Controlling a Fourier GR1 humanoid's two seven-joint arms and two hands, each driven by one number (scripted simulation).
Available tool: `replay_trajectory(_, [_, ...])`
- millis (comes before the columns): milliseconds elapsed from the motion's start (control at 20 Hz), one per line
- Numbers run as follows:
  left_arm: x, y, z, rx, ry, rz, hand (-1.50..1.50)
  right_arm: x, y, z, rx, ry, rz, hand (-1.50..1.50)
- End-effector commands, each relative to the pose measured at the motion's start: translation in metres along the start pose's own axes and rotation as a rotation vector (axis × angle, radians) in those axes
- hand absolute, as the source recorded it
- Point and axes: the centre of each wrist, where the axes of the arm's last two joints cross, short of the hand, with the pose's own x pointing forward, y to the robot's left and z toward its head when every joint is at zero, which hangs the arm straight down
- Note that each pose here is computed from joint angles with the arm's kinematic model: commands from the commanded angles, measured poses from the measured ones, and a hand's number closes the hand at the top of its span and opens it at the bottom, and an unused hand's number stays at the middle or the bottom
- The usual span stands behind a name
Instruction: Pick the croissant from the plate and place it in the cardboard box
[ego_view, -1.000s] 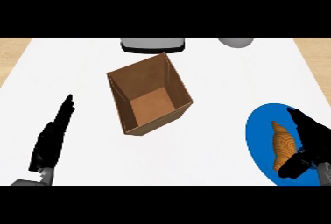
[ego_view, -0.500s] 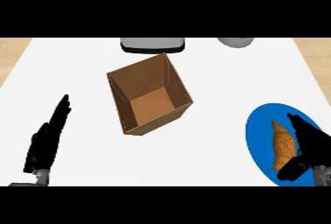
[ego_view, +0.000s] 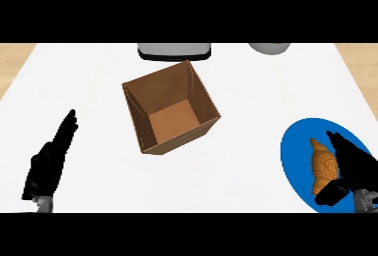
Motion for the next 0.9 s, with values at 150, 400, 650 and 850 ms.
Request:
replay_trajectory(150, [-0.007, -0.017, -0.006, -0.004, -0.003, 0.001, 0.0, -0.008, 0.03, -0.01, 0.009, 0.009, -0.002, -1.5])
replay_trajectory(400, [0.008, -0.008, -0.007, 0.026, -0.002, 0.006, 0.0, -0.003, 0.013, -0.009, 0.009, 0.015, 0.002, -1.5])
replay_trajectory(650, [0.0, -0.003, -0.011, -0.002, 0.008, 0.0, 0.0, -0.005, 0.048, -0.024, 0.041, 0.014, 0.05, -1.5])
replay_trajectory(850, [-0.008, -0.007, -0.002, 0.001, -0.019, 0.006, 0.0, -0.022, 0.035, -0.042, 0.063, 0.014, -0.015, 1.5])
